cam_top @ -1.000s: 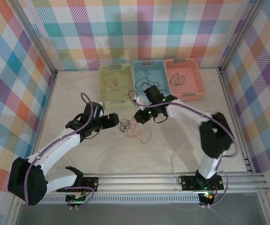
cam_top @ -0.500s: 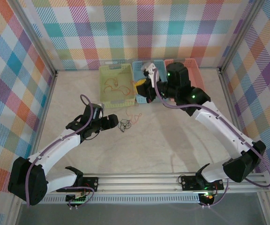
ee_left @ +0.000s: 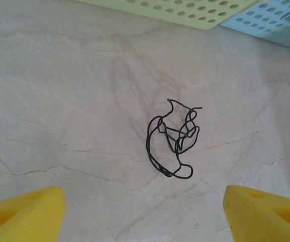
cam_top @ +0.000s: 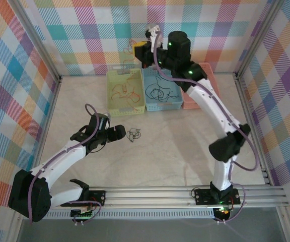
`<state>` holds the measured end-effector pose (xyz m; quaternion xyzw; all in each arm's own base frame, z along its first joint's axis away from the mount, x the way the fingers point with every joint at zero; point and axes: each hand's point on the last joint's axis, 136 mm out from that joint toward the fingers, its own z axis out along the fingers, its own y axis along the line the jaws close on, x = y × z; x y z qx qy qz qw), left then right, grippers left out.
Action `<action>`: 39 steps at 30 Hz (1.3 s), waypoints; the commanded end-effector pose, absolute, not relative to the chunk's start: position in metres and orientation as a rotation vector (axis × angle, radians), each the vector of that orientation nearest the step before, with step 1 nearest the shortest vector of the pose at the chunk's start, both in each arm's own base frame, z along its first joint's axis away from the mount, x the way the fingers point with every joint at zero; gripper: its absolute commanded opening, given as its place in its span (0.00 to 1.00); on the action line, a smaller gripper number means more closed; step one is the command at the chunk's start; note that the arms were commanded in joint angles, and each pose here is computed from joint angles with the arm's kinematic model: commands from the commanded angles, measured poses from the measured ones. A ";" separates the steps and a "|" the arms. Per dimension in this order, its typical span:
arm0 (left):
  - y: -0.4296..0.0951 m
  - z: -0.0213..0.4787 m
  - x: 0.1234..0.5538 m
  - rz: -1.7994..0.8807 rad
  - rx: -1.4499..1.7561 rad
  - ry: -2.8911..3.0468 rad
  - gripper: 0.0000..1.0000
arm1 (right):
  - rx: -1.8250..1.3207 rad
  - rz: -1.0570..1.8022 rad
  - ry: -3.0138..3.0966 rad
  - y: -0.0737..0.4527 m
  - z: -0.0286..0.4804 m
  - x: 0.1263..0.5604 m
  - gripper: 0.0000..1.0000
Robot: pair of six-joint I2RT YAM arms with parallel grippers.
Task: Untangle the cables
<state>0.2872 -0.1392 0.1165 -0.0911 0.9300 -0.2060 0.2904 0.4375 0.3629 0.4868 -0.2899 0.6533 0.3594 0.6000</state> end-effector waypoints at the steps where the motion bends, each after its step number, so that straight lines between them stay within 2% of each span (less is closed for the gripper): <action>1: -0.136 0.119 0.286 -0.578 -0.279 2.464 0.82 | -0.588 0.882 1.541 0.375 0.475 0.474 0.00; 6: -0.138 0.120 0.287 -0.590 -0.278 2.466 0.82 | -0.573 0.953 1.611 0.403 0.423 0.515 0.00; 9: -0.141 0.120 0.290 -0.603 -0.270 2.477 0.83 | -0.560 0.970 1.697 0.415 0.374 0.533 0.00; 10: -0.143 0.120 0.291 -0.608 -0.268 2.482 0.83 | -0.573 0.973 1.728 0.419 0.356 0.536 0.05; 11: -0.145 0.119 0.292 -0.614 -0.265 2.489 0.84 | -0.585 0.972 1.765 0.421 0.339 0.538 0.16; 12: -0.146 0.119 0.293 -0.618 -0.264 2.495 0.84 | -0.593 0.963 1.797 0.422 0.326 0.540 0.34; 13: -0.148 0.117 0.294 -0.623 -0.263 2.508 0.84 | -0.603 0.945 1.828 0.421 0.315 0.540 0.48; 15: -0.154 0.114 0.296 -0.636 -0.255 2.542 0.84 | -0.621 0.881 1.876 0.414 0.308 0.537 0.60; 19: -0.173 0.109 0.302 -0.657 -0.215 2.630 0.83 | -0.626 0.748 1.888 0.385 0.329 0.517 0.63; 23: -0.187 0.093 0.309 -0.517 -0.147 2.744 0.81 | -0.612 0.741 1.761 0.355 0.364 0.474 0.64; 27: -0.198 0.067 0.315 -0.443 -0.127 2.844 0.77 | -0.590 0.760 1.693 0.327 0.374 0.429 0.64; 31: -0.207 0.046 0.316 -0.377 -0.098 2.925 0.65 | -0.562 0.769 1.676 0.302 0.369 0.391 0.64; 36: -0.214 0.042 0.314 -0.372 -0.077 2.938 0.41 | -0.535 0.724 1.706 0.277 0.347 0.366 0.65; 39: -0.214 0.043 0.313 -0.370 -0.076 2.937 0.11 | -0.530 0.701 1.734 0.266 0.335 0.355 0.65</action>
